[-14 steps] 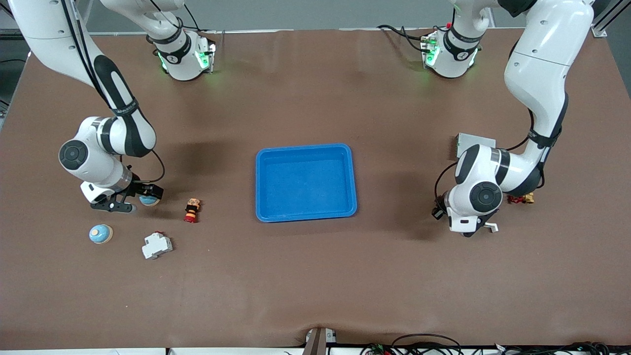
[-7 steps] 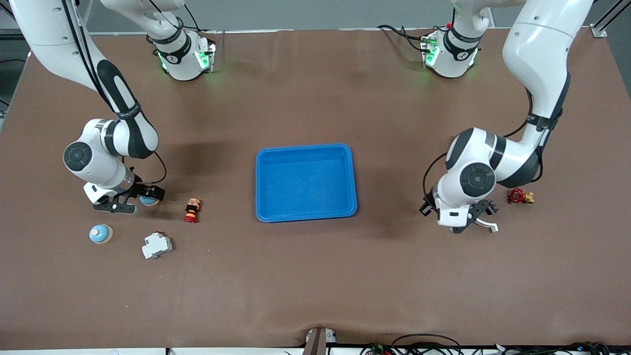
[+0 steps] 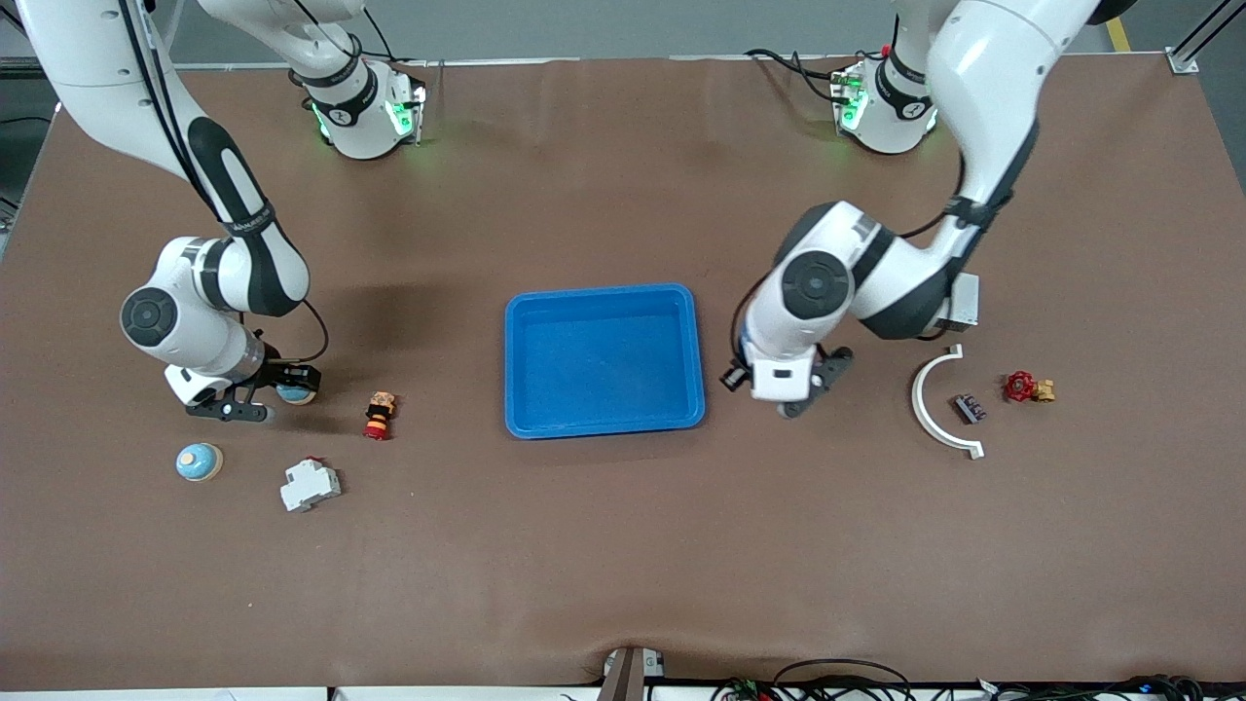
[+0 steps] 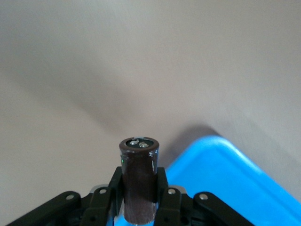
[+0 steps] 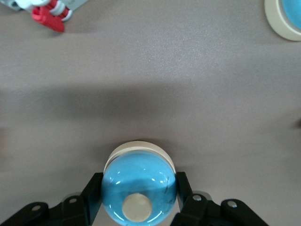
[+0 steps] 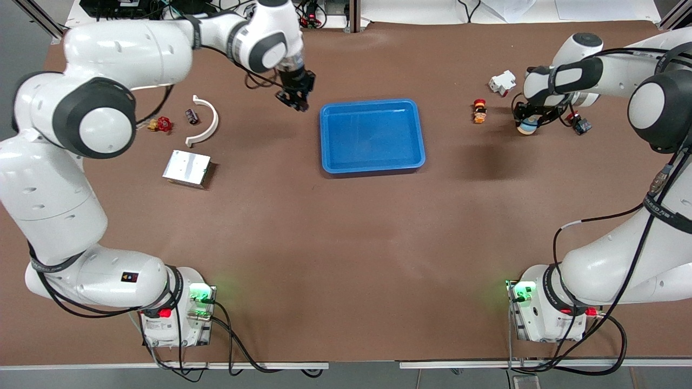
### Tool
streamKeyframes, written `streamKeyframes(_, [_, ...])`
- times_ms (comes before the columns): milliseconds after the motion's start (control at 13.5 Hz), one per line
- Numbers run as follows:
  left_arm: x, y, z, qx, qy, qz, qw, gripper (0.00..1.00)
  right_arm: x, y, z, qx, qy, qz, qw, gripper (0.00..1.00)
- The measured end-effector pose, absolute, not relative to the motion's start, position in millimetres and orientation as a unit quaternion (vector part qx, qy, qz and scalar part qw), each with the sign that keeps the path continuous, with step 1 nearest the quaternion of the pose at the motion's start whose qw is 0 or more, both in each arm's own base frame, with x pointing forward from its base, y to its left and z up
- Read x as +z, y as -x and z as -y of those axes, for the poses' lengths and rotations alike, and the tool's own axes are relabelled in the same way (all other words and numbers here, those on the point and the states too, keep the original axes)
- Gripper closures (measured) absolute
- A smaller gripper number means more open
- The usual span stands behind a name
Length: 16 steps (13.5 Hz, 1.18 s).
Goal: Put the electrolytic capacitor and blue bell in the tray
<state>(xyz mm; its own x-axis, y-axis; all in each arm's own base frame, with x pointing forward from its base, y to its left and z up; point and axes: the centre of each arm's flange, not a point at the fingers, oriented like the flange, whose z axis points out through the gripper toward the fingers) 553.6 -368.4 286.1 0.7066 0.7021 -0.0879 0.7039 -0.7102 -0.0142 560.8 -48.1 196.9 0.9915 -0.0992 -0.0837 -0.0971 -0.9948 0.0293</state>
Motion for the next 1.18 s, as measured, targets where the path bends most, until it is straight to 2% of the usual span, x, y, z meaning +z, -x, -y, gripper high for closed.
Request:
streamKeyframes(148, [260.0,-532.4,407.2,-0.052,-0.917,-0.394,0.027,0.69,234.9,-571.9,39.8,-0.059,-0.996,0.072,0.01,0.33])
streamKeyframes(443, [221.1,-477.1,476.1,-0.071,-0.908,-0.411,0.035,0.69,321.5,-573.5,-40.2,-0.044,-0.991,0.128,0.009,0.33])
streamKeyframes(591, [209.6,-461.7,489.1,-0.072,-0.906,-0.416,0.025,0.69,339.8,-562.5,-99.1,-0.037,-0.987,0.157,0.01,0.33])
streamKeyframes(812, [204.6,-465.6,484.9,-0.07,-0.902,-0.425,0.021,0.65,343.6,-535.8,-201.9,-0.029,-0.979,0.2,0.014,0.33])
streamKeyframes(1034, [217.0,-482.7,479.2,-0.062,-0.897,-0.436,0.033,0.36,353.4,-515.4,-268.7,-0.015,-0.974,0.226,0.008,0.33])
streamKeyframes(1181, [243.1,-509.6,458.7,-0.039,-0.895,-0.444,0.038,0.16,348.7,-504.5,-299.5,-0.011,-0.97,0.243,0.007,0.33])
